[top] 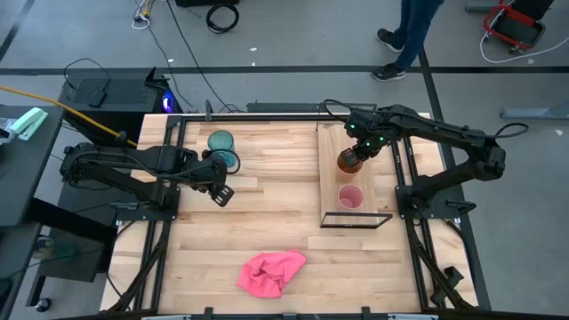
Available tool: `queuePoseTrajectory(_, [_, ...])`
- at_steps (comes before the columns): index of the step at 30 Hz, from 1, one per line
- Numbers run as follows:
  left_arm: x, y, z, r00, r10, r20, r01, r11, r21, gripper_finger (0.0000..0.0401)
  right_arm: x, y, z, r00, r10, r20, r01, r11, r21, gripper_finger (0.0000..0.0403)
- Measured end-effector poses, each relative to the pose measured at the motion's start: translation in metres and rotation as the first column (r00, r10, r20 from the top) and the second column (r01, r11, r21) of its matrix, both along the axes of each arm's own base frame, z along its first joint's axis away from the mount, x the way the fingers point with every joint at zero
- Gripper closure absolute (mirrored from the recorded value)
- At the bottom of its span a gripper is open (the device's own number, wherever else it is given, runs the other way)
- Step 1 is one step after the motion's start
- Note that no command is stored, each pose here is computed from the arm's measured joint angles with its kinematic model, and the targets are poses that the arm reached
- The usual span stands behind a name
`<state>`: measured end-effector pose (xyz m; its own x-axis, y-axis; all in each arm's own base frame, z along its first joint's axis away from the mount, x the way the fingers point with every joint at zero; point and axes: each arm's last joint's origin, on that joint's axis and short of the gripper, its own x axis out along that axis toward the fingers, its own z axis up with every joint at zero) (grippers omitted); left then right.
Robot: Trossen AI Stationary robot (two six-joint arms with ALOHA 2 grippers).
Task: Stack small to large cups/mugs on shelf
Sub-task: Put the orange cup on the shelf
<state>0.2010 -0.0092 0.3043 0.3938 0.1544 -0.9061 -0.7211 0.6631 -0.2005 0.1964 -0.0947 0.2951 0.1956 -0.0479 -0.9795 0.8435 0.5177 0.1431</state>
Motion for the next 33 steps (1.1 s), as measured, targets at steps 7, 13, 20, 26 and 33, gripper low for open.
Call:
queuePoseTrajectory(7, [0.000,0.000,0.000,1.000,0.000,0.000,0.000,1.000,0.000,0.0338,0.000,0.000,0.000,1.000,-0.001,0.002,0.001,1.000,-0.002,0.0364])
queuePoseTrajectory(13, [0.000,0.000,0.000,1.000,0.001,0.000,-0.001,1.000,0.000,0.0331,0.000,0.000,0.000,1.000,-0.004,0.002,0.004,1.000,-0.001,0.0342])
queuePoseTrajectory(20, [0.000,0.000,0.000,1.000,0.001,0.000,-0.001,1.000,0.000,0.0334,0.001,-0.001,-0.001,1.000,-0.015,-0.003,0.015,1.000,0.005,0.0324])
queuePoseTrajectory(26, [0.000,0.000,0.000,1.000,0.000,0.000,0.000,1.000,0.000,0.0330,0.007,-0.003,-0.007,1.000,-0.012,-0.016,0.013,1.000,0.022,0.0320])
queuePoseTrajectory(33, [0.000,0.000,0.000,1.000,0.000,0.000,0.000,1.000,-0.001,0.0332,0.009,-0.004,-0.010,1.000,-0.010,-0.030,0.011,1.000,0.028,0.0320])
